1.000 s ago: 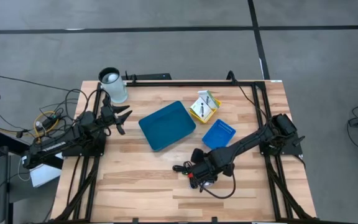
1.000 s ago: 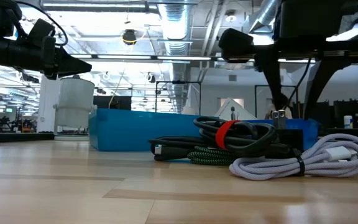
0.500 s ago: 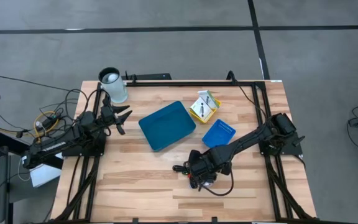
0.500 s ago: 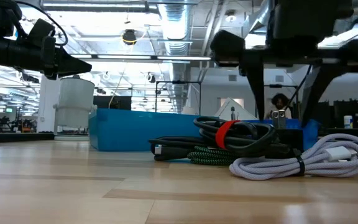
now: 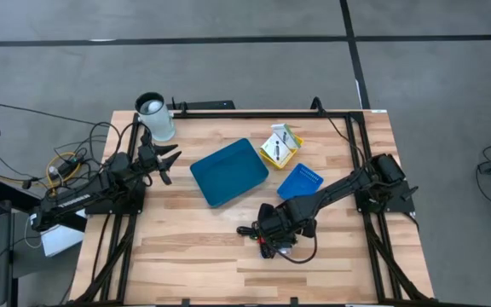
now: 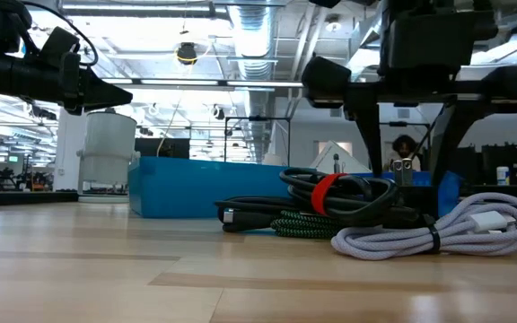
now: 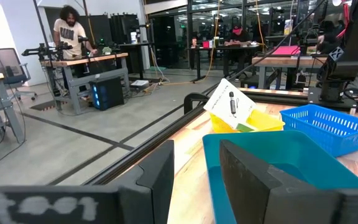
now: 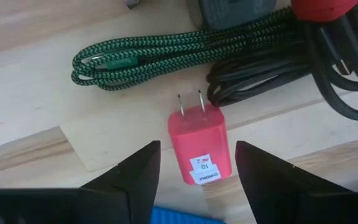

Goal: Pick and place items into bin
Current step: Put the pink charger adapter into the blue bin

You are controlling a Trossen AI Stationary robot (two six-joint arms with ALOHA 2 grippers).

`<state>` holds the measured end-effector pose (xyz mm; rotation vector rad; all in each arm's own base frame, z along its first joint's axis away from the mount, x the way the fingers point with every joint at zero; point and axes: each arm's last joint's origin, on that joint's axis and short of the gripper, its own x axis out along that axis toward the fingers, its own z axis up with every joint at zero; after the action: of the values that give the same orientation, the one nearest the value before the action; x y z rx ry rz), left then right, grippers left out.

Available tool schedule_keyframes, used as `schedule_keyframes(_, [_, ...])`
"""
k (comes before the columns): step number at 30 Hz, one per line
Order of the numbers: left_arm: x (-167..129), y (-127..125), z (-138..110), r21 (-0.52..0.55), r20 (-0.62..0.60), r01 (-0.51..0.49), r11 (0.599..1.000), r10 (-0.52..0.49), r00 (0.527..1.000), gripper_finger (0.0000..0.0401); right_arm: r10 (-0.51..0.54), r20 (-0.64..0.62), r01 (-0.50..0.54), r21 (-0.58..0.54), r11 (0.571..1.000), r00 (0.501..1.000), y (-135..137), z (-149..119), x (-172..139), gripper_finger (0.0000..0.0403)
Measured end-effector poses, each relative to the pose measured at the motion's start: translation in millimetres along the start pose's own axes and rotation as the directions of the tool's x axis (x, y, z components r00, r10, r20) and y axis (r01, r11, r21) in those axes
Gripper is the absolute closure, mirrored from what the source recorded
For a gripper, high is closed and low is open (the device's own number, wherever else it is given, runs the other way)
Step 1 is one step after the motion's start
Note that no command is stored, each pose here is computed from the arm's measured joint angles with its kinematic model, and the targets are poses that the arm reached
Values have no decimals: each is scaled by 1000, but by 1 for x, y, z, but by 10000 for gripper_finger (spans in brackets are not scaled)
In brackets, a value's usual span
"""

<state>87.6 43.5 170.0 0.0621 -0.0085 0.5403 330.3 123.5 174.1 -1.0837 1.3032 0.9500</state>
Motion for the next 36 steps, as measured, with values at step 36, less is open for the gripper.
schedule_keyframes(36, [0,0,0,0,0,-1,1000,1,1000,282,46,-36,-43,75,996,998,-13,-7,14,208])
